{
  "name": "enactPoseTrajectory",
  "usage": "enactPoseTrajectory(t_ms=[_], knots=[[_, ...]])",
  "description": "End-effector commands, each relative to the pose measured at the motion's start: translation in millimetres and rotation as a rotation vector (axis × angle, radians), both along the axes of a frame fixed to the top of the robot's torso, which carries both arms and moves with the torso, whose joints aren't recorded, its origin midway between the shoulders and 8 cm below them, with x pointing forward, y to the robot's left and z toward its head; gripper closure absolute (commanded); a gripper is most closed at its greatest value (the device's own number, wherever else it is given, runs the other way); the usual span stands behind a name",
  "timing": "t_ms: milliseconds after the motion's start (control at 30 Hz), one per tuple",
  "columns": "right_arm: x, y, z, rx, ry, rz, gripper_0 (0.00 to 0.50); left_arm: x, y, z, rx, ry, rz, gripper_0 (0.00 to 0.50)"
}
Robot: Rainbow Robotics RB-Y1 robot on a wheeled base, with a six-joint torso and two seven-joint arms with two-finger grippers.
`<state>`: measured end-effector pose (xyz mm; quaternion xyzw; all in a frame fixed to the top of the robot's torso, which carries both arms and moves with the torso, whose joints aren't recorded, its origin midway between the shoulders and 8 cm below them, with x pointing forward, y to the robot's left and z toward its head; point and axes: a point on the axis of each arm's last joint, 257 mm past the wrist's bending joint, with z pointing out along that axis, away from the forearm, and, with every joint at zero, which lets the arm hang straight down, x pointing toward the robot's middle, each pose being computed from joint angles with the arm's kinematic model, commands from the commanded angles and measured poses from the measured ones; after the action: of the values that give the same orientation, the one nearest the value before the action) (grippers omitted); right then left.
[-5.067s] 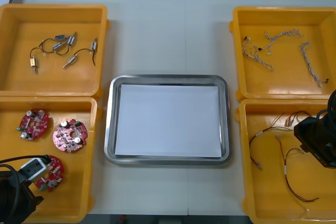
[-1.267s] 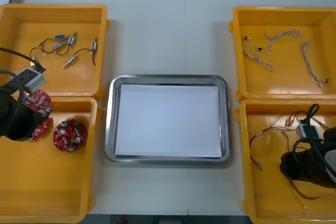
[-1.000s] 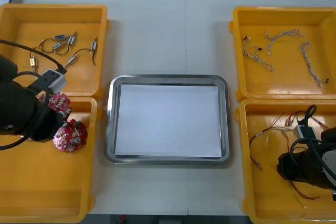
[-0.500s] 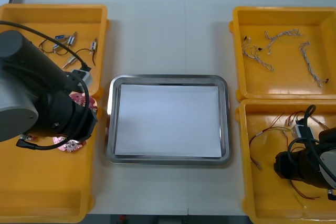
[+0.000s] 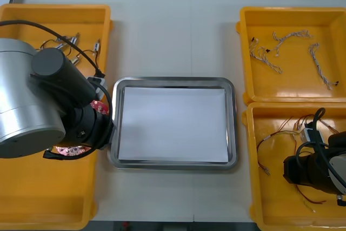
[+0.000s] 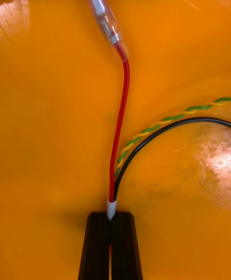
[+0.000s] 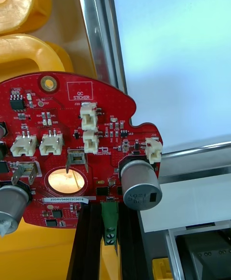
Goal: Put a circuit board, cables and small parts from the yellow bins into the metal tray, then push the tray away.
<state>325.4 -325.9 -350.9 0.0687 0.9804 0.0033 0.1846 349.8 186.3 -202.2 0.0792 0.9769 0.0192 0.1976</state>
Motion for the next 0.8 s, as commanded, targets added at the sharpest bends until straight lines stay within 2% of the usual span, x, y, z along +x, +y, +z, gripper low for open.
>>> enactPoseTrajectory(t_ms=[33, 200, 400, 567, 800], knots=[[-2, 0, -5, -0.009, 0.010, 0.022, 0.500, 4, -24, 12, -0.013, -0.050, -0.029, 0.500], [5, -8, 13, -0.030, -0.002, 0.031, 0.500, 1, -37, 9, -0.025, -0.043, -0.031, 0.500], [1, -22, 46, -0.028, 0.008, 0.012, 0.500, 2, -55, 0, -0.033, -0.018, -0.045, 0.500], [-2, -26, 69, -0.008, 0.002, 0.017, 0.500, 8, -68, -9, -0.038, -0.006, -0.048, 0.500], [-9, -35, 103, -0.038, -0.013, 0.017, 0.500, 25, -90, -26, -0.044, -0.015, -0.059, 0.500]])
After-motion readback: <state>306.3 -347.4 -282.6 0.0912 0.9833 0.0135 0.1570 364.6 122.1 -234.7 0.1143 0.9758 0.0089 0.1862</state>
